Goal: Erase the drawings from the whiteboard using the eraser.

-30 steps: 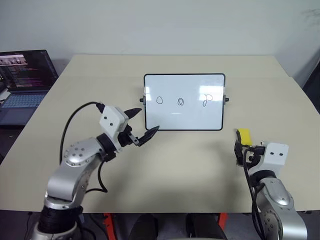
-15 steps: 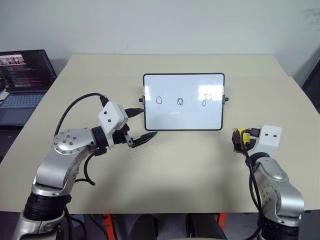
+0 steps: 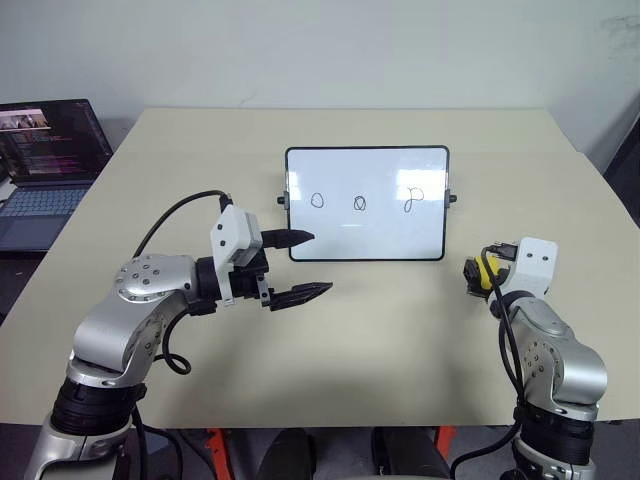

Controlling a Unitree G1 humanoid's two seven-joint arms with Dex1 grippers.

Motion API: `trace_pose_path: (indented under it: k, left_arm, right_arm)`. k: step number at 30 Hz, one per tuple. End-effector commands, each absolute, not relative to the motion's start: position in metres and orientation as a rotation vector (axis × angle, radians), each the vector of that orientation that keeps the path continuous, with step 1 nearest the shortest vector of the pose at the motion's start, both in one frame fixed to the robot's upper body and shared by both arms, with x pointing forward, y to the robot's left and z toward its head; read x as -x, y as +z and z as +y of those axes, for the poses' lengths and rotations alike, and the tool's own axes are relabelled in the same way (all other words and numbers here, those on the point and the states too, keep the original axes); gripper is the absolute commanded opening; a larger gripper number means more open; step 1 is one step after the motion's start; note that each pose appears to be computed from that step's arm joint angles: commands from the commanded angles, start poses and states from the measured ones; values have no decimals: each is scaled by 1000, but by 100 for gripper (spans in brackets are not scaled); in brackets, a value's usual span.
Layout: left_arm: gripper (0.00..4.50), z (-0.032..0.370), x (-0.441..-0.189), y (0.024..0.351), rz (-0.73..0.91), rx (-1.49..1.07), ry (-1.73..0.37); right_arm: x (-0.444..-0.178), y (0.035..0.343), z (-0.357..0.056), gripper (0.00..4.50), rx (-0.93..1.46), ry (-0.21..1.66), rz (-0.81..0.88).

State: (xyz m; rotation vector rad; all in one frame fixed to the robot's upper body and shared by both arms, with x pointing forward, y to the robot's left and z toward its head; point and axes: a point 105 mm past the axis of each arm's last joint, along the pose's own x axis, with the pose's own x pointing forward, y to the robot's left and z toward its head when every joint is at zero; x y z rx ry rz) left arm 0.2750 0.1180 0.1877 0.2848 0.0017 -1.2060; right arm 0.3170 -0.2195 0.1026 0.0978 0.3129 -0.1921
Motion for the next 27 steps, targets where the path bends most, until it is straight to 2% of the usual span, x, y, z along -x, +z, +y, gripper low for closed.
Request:
trace_pose_path:
  k: [1, 14, 17, 19, 23, 25, 27]
  left_arm:
    - [450, 110, -267, 198, -21, -292, -1258]
    - [450, 109, -268, 197, -22, -310, -1250]
    - [450, 109, -268, 198, -22, -312, -1248]
    - [450, 109, -268, 198, -23, -314, -1247]
    - [450, 109, -268, 197, -20, -315, -1244]
    - [450, 109, -268, 197, -21, -314, -1243]
    - [450, 109, -268, 197, -21, -313, -1243]
  right_arm:
    - [-319, 114, -221, 445, -101, -194, 281]
    - [-319, 105, -218, 445, -106, -178, 319]
    - [-320, 103, -219, 389, -103, -178, 323]
    - [-320, 103, -219, 327, -103, -178, 323]
    - [-322, 103, -220, 327, -95, -176, 324]
    - [-322, 103, -221, 294, -94, -179, 324]
    - [-322, 103, -222, 236, -94, -180, 324]
